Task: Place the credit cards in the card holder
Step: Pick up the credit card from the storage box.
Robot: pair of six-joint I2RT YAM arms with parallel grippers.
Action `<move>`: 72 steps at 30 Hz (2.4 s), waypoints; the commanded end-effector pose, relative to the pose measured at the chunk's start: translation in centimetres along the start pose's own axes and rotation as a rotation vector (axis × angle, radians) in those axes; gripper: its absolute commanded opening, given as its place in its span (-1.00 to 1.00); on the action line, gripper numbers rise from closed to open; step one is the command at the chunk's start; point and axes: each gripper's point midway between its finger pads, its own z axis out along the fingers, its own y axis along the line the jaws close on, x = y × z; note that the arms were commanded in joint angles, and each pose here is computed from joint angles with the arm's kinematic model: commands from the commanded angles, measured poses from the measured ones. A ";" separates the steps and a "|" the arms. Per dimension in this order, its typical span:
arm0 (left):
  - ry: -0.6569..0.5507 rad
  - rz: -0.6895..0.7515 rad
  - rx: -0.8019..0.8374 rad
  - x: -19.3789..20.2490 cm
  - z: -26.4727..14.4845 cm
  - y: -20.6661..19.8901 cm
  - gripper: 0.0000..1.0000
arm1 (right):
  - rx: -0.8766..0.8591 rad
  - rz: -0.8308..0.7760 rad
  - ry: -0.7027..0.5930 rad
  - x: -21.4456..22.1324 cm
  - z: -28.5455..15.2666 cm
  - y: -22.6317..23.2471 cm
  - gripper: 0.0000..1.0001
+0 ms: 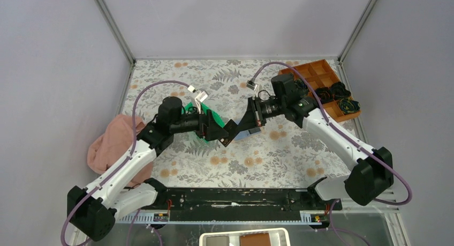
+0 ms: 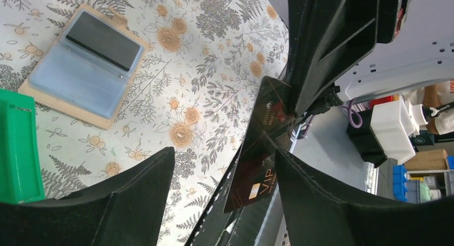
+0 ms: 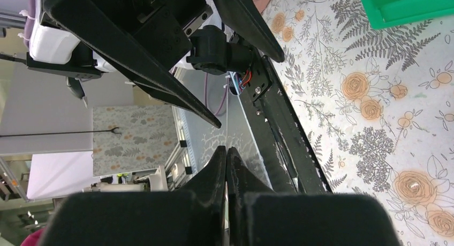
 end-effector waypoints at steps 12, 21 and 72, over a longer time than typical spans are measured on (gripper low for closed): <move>0.017 -0.019 0.156 -0.4 -0.2 -0.4 -0.37 | -0.112 0.036 0.064 0.0 1.3 -1.1 -1.00; -0.042 -0.092 0.182 -0.6 -0.7 0.5 -1.00 | -0.121 0.027 -0.001 -2.0 0.6 -1.9 -0.47; -0.645 -0.506 0.003 -5.4 1.3 4.3 -1.00 | -0.055 0.081 -0.343 -6.2 1.6 -7.1 -0.24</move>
